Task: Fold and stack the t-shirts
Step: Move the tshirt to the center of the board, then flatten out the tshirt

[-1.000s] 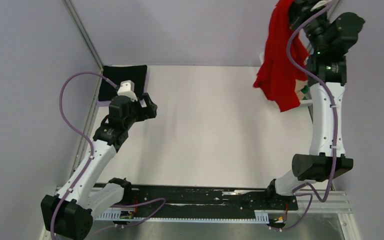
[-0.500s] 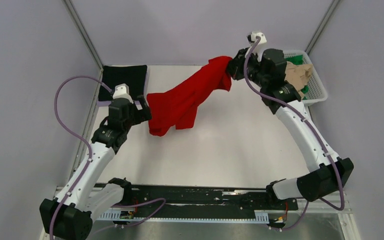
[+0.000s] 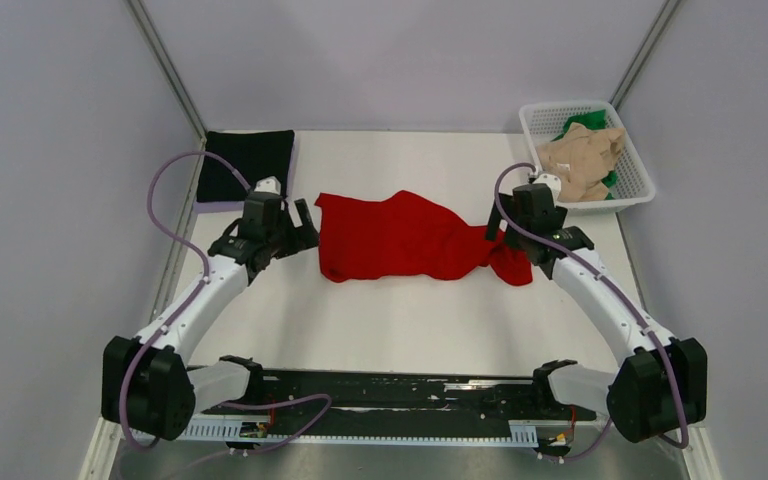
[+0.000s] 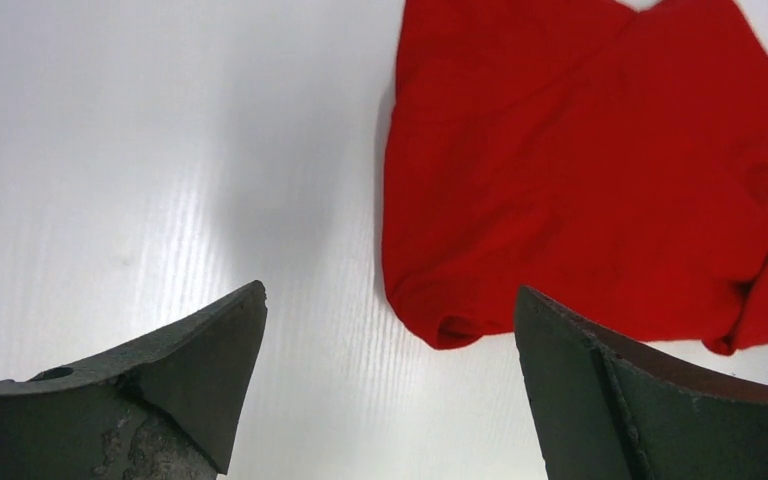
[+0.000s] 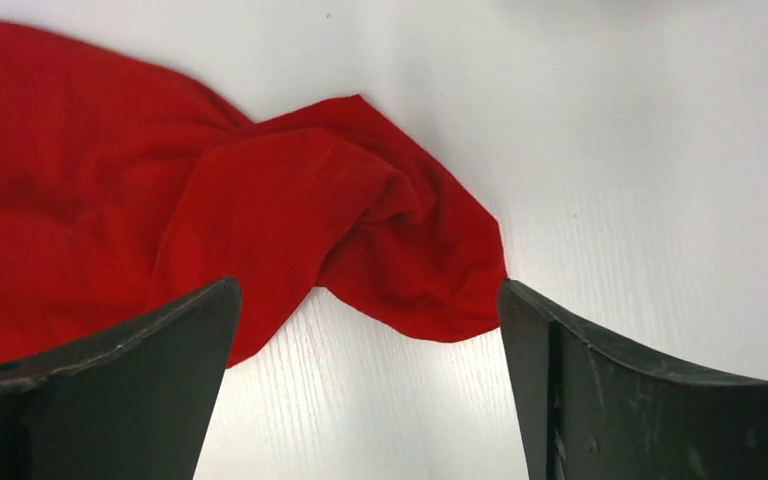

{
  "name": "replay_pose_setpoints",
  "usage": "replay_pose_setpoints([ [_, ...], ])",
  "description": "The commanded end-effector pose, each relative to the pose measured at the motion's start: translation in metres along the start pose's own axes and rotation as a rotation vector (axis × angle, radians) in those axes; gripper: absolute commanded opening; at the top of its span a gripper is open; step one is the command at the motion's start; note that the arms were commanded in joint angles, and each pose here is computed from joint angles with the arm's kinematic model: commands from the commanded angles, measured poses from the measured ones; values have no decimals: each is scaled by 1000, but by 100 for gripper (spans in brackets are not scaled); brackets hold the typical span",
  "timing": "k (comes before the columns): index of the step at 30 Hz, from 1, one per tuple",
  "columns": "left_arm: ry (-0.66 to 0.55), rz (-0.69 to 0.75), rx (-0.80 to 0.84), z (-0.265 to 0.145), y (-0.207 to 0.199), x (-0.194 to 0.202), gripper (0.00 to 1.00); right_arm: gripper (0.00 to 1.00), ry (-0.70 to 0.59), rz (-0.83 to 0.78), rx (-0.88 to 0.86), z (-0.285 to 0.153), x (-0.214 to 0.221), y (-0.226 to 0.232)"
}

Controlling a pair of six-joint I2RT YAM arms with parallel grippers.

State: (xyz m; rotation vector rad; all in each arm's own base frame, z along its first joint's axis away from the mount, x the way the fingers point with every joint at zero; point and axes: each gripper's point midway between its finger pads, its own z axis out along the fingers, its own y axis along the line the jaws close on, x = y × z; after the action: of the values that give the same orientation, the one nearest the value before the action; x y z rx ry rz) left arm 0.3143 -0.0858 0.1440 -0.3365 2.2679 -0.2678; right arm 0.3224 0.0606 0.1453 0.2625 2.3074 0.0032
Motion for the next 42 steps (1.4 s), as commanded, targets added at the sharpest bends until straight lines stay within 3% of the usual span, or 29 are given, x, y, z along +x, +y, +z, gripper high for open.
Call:
replay_pose_setpoints([
  [1,125,-52,118,11,-23,25,99,100,-170,139,90,-20,-46,-18],
  [7,231,-85,130,36,-23,57,98,100,-86,234,-29,1,-43,-6],
  [15,296,-103,152,74,-35,66,91,100,-2,386,27,21,-28,-43],
  [19,326,-101,151,95,-39,68,86,99,35,374,-1,33,-23,-42],
  [21,347,-99,167,104,-45,68,80,97,54,387,16,42,-22,-51],
  [27,360,-118,298,120,-72,66,44,88,125,392,13,67,-16,-46],
  [29,372,-111,317,124,-78,66,25,86,157,387,35,78,-8,-49],
  [30,379,-107,316,126,-78,67,7,86,162,384,47,82,-7,-51],
  [31,376,-101,316,126,-79,65,3,85,164,378,63,85,-6,-53],
  [37,233,-74,273,114,-69,40,0,84,117,362,175,92,-18,-73],
  [42,207,-53,209,107,-57,34,0,83,118,347,215,106,-27,-78],
])
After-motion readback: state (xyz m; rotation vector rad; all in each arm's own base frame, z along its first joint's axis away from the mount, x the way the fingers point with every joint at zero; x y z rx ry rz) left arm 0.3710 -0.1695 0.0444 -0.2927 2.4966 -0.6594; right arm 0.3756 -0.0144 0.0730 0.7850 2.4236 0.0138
